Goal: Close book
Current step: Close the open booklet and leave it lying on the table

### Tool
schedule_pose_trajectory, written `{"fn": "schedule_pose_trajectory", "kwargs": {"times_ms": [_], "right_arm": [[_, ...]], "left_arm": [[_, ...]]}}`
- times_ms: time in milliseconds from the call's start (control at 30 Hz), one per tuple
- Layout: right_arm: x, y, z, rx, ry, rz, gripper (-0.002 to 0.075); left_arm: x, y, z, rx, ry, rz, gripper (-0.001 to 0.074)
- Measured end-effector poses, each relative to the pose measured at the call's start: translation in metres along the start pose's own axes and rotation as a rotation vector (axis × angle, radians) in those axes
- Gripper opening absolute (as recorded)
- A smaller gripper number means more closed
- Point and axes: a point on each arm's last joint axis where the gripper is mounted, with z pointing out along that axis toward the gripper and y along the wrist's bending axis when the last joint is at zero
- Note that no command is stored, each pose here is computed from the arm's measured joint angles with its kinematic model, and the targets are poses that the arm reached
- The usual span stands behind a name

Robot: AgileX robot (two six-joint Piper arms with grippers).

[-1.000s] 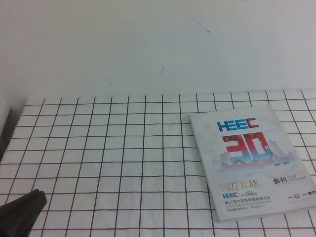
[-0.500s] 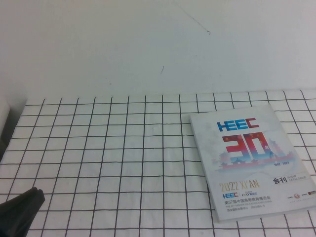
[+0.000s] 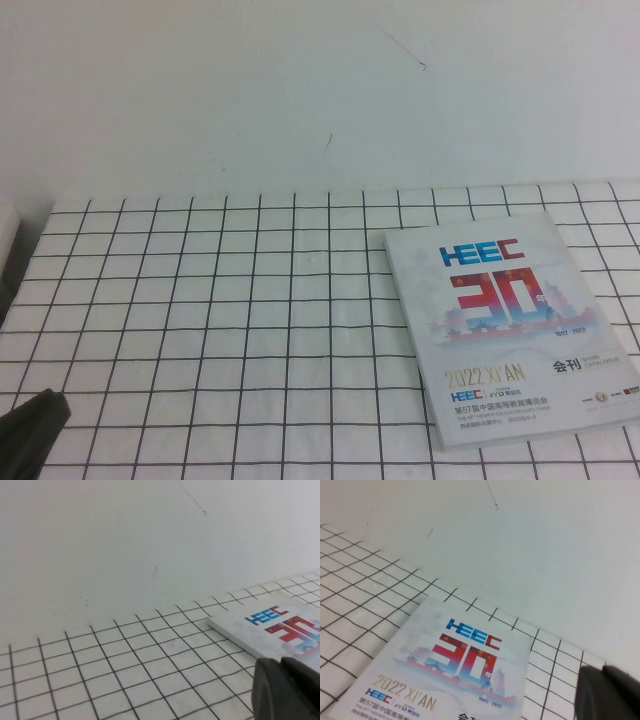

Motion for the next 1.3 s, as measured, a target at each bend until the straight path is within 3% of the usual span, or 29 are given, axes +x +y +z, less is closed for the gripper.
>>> {"fn": "schedule_pose_trajectory", "kwargs": {"times_ms": [400,567,633,833,900,1300], "right_arm": [[0.000,0.000,0.000,0.002,-0.005,0.001,-0.0003],[0.000,0.000,0.000,0.002,-0.005,0.005,-0.0003],[0.000,0.000,0.000,0.002,-0.005,0.005,-0.0003],[0.000,0.000,0.000,0.002,-0.005,0.005,-0.0003],[0.000,0.000,0.000,0.002,-0.005,0.005,-0.0003],[0.000,0.000,0.000,0.002,-0.005,0.005,-0.0003]], "left_arm": [[0.061,0.022,-0.018,-0.296,-0.015,0.172,-0.0004],[0.073,0.023,-0.019,-0.306,0.115,0.165,-0.0004],[0.080,0.021,-0.020,-0.291,0.183,0.115,-0.0004],[0.081,0.021,-0.020,-0.314,0.145,-0.203,-0.0004],[0.081,0.021,-0.020,-0.317,0.137,-0.255,-0.0004],[0.081,0.021,-0.020,-0.320,0.137,-0.294,-0.0004]]}}
